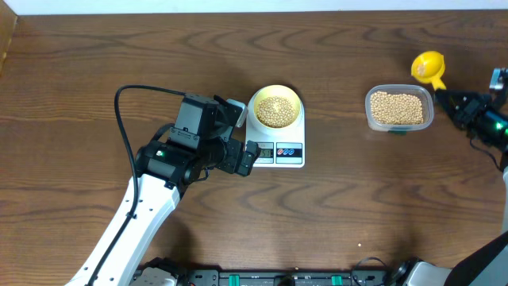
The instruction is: Scoop item into bowl and weigh 50g on scale
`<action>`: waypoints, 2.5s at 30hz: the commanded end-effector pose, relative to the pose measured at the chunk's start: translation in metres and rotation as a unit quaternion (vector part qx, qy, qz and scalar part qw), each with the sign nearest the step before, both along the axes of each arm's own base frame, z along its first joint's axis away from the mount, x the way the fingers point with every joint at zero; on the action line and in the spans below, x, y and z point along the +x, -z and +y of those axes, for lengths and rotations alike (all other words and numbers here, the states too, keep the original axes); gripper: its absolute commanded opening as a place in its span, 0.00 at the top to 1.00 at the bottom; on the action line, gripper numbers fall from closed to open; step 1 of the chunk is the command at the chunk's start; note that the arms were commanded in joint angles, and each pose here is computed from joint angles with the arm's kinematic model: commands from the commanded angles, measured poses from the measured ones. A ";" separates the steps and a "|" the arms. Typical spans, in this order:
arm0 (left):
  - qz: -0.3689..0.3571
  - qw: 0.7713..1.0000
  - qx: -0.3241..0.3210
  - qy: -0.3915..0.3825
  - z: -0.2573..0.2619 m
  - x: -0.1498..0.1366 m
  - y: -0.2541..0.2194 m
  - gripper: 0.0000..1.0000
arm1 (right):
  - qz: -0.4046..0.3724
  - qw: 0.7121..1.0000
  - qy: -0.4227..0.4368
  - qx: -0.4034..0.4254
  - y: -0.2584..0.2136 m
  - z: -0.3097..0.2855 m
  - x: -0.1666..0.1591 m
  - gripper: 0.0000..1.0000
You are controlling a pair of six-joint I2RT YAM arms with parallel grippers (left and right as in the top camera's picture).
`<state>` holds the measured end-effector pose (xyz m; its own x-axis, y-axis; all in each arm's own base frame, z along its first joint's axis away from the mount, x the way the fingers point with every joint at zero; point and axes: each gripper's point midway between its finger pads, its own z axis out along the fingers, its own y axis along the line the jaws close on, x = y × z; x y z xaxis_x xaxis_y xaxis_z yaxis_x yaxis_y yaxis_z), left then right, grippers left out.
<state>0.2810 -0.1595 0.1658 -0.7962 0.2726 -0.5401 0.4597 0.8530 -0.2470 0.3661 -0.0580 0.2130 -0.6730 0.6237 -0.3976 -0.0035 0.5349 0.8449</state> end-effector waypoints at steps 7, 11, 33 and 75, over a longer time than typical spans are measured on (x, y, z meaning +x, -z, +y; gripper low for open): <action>-0.005 1.000 0.005 0.001 0.002 0.002 0.000 0.02 | -0.020 0.993 -0.003 -0.118 0.007 -0.010 -0.008 0.99; -0.005 1.000 0.005 0.002 0.002 0.002 0.000 0.02 | 0.009 0.985 0.013 -0.171 0.024 -0.022 -0.011 0.99; -0.005 1.000 0.005 0.002 0.002 0.002 0.000 0.02 | 0.074 0.874 -0.093 -0.470 0.075 0.004 -0.009 0.99; -0.005 1.000 0.005 0.002 0.002 0.002 0.000 0.02 | -0.310 0.893 -0.201 -0.255 -0.060 0.183 0.046 0.99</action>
<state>0.2812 -0.1595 0.1658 -0.7958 0.2725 -0.5408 0.4597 0.8531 -0.2466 0.4203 0.1029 0.2693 -0.3448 0.0157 -0.9385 -0.6188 0.7480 0.2399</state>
